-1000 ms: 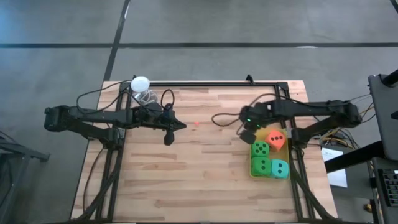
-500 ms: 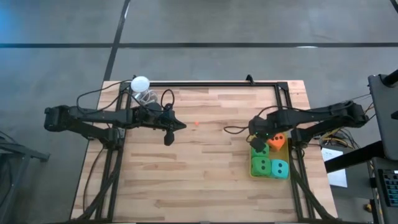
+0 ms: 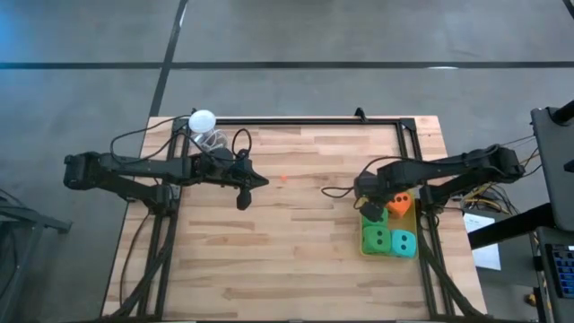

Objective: Pick & Place Dice
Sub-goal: Put the small red dice into the yellow bin

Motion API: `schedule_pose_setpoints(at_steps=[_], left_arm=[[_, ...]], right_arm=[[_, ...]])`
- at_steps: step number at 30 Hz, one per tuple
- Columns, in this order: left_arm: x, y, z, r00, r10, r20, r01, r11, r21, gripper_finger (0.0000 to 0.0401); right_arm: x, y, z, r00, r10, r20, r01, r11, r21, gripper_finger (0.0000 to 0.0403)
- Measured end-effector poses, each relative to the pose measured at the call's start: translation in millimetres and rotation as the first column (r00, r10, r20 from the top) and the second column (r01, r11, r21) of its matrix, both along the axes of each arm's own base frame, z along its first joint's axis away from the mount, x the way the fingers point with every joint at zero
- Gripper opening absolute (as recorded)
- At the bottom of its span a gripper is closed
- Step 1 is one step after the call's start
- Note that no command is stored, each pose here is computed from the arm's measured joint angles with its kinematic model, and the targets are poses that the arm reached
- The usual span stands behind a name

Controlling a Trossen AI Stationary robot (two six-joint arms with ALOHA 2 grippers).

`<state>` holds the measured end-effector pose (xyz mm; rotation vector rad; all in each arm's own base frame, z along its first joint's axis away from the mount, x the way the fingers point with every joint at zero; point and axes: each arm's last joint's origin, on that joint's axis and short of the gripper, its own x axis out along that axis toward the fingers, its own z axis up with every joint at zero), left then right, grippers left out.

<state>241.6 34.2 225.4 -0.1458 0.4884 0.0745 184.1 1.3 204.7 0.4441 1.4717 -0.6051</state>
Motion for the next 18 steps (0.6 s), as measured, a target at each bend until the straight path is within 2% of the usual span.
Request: schedule_pose_setpoints(at_steps=[18], left_arm=[[-0.2,0.0,-0.3,1.0,0.0,-0.004,0.0,1.0,-0.001,0.0025]], right_arm=[[1.8,0.0,1.6,1.0,0.009,0.007,-0.009,1.0,0.0,0.0043]])
